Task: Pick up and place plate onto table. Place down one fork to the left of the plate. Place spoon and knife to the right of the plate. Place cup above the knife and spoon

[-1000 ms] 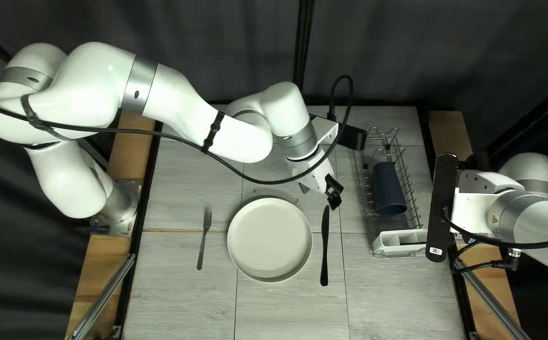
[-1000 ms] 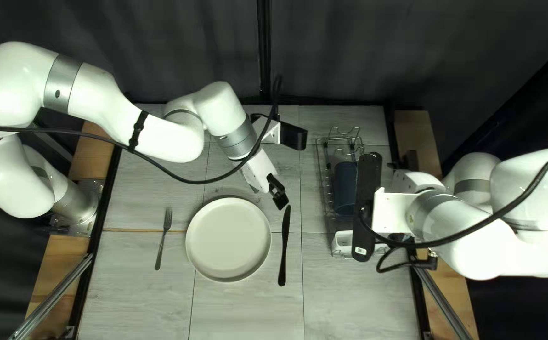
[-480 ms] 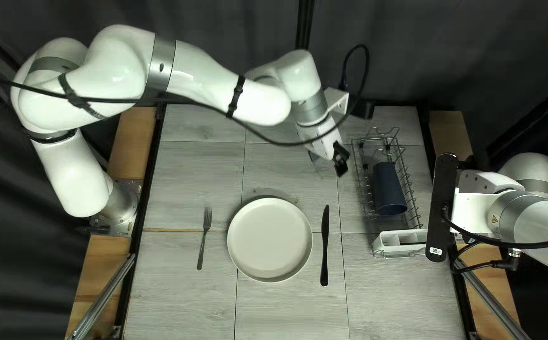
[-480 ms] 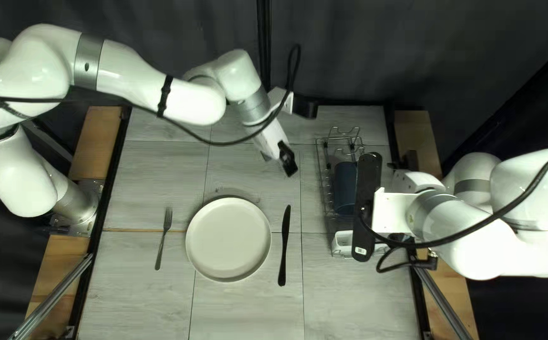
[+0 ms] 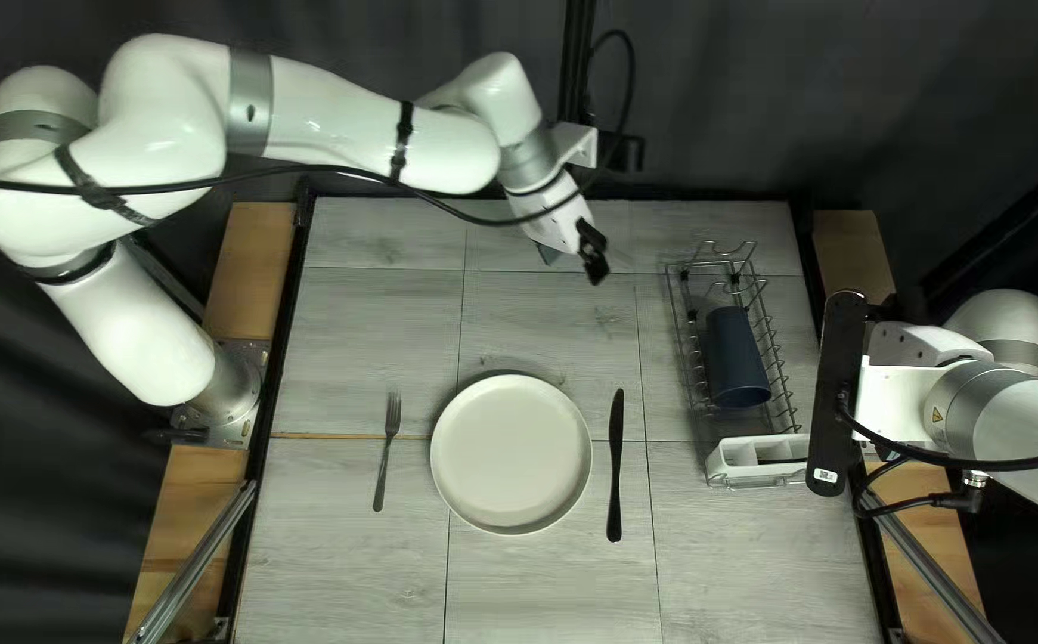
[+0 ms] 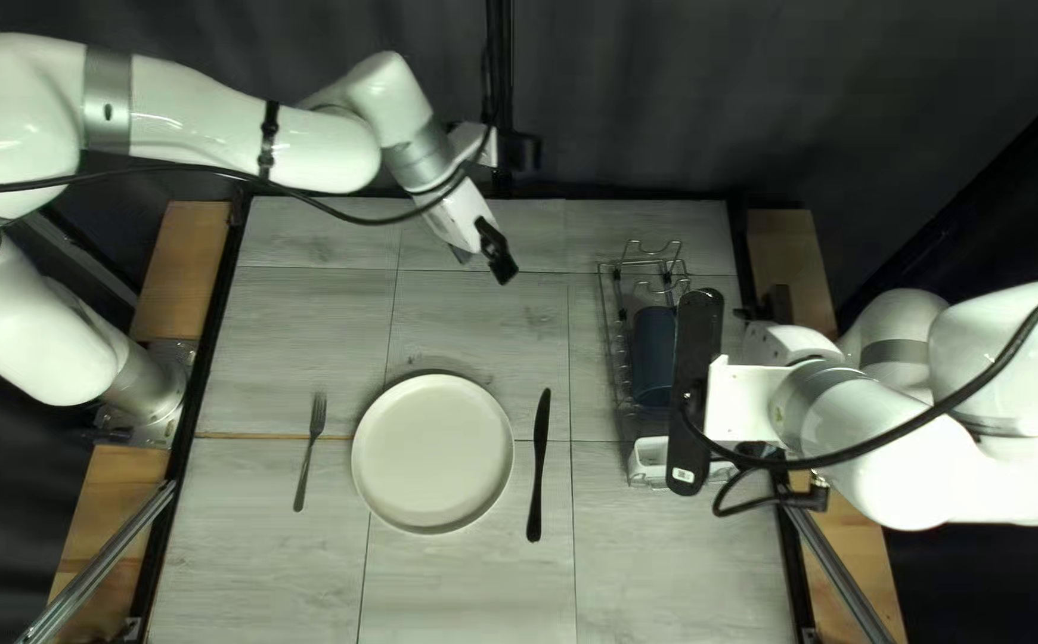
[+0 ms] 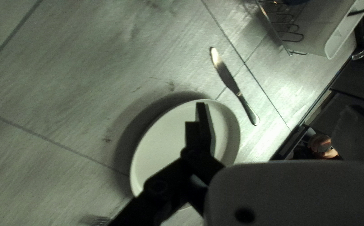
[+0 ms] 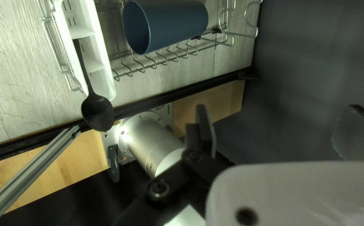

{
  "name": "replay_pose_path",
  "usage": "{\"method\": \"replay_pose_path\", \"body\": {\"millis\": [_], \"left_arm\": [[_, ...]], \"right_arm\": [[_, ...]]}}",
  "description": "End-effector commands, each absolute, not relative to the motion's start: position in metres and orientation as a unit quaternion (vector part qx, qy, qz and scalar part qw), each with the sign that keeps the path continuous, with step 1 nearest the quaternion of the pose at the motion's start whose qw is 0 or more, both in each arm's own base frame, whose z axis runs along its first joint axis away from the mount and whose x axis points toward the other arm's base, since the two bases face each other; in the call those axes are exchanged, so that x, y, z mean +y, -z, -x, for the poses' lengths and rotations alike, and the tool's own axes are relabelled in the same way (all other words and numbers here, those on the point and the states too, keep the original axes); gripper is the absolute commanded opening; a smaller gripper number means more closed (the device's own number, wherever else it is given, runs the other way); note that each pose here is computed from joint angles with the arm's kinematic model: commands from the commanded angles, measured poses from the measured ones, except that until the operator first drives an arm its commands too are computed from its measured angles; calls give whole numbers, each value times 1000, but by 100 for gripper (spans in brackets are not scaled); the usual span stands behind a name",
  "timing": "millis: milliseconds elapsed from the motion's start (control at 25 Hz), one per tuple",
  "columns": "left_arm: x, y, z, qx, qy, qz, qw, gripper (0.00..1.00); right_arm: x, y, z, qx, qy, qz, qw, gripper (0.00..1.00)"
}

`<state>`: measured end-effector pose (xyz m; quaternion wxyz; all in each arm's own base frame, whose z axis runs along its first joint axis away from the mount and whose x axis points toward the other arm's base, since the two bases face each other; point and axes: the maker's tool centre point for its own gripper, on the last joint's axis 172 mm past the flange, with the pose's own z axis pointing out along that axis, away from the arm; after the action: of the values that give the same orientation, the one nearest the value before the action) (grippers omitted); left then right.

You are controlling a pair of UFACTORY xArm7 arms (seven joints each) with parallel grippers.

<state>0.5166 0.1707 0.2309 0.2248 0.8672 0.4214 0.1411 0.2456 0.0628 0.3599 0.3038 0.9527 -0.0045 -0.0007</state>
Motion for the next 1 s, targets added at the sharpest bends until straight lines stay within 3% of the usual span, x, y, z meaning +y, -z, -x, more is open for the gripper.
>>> {"method": "replay_pose_path", "body": {"millis": [40,480,1000], "left_arm": [[195,-230,-495,426,-139,-864,229,100],[251,-220,-447,430,-145,-856,248,100],[247,-222,-387,457,-155,-840,247,100]], "right_arm": [[63,-360,-246,-4,1,-953,304,100],[63,-360,-246,-4,1,-953,304,100],[63,-360,-246,-4,1,-953,304,100]]}}
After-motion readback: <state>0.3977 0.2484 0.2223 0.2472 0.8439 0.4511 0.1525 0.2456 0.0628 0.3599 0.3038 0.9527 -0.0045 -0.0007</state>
